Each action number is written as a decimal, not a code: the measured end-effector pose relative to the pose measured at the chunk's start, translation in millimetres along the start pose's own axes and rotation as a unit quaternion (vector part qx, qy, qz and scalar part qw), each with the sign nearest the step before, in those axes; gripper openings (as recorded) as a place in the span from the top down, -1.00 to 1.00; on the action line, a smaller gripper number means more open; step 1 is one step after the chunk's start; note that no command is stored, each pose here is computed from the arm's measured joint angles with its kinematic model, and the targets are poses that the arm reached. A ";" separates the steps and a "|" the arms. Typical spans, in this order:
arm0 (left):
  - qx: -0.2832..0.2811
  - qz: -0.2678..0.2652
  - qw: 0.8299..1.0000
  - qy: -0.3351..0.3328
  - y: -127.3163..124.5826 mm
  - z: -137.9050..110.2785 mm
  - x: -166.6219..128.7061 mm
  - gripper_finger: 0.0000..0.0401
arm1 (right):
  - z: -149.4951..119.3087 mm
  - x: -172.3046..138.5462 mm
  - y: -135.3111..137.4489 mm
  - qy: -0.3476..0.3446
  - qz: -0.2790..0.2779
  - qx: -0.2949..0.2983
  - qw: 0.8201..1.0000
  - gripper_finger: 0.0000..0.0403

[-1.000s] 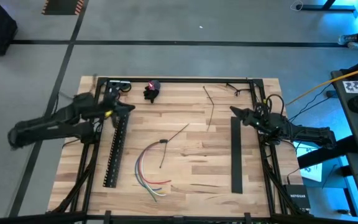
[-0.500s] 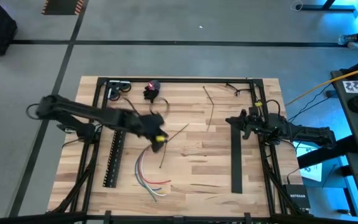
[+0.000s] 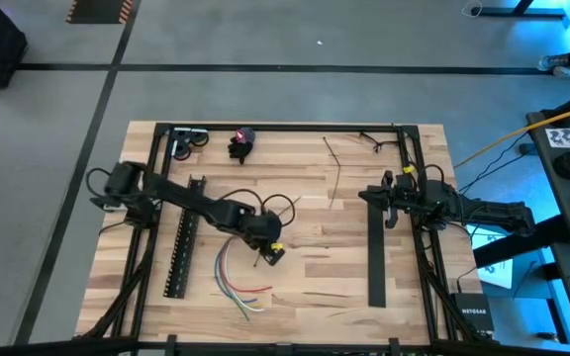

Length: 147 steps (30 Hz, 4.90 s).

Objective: Ziptie cables
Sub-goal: Wrap the cable wires with the black zip tie

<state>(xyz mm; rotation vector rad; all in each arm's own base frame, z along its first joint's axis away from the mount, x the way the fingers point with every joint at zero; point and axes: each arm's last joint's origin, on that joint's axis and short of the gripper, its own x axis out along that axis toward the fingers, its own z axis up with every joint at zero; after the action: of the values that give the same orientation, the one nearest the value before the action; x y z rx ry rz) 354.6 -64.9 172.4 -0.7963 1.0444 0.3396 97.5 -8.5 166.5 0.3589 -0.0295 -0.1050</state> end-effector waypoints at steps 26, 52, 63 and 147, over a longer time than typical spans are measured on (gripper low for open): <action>-0.040 0.115 0.992 -0.023 -1.3 -46.9 9.7 0.31 | -21.4 13.0 -6.4 0.129 -0.029 0.016 0.991 0.35; 0.041 0.054 0.996 -0.057 -31.1 -17.7 -50.1 1.00 | 30.8 12.8 13.8 0.073 0.011 -0.098 0.992 0.37; 0.106 -0.003 0.977 -0.185 -57.2 22.1 -135.0 1.00 | 78.3 10.0 31.3 0.112 0.001 -0.143 0.983 0.37; 0.768 0.249 0.466 -0.361 -98.4 83.7 -129.5 0.30 | 218.9 104.3 37.4 0.148 0.123 0.069 0.979 1.00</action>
<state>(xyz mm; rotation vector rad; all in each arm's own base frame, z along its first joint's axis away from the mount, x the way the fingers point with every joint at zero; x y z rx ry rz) 404.3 -56.6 348.3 1.3034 0.3388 0.0623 194.5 -61.4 385.7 0.5035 0.2144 0.1965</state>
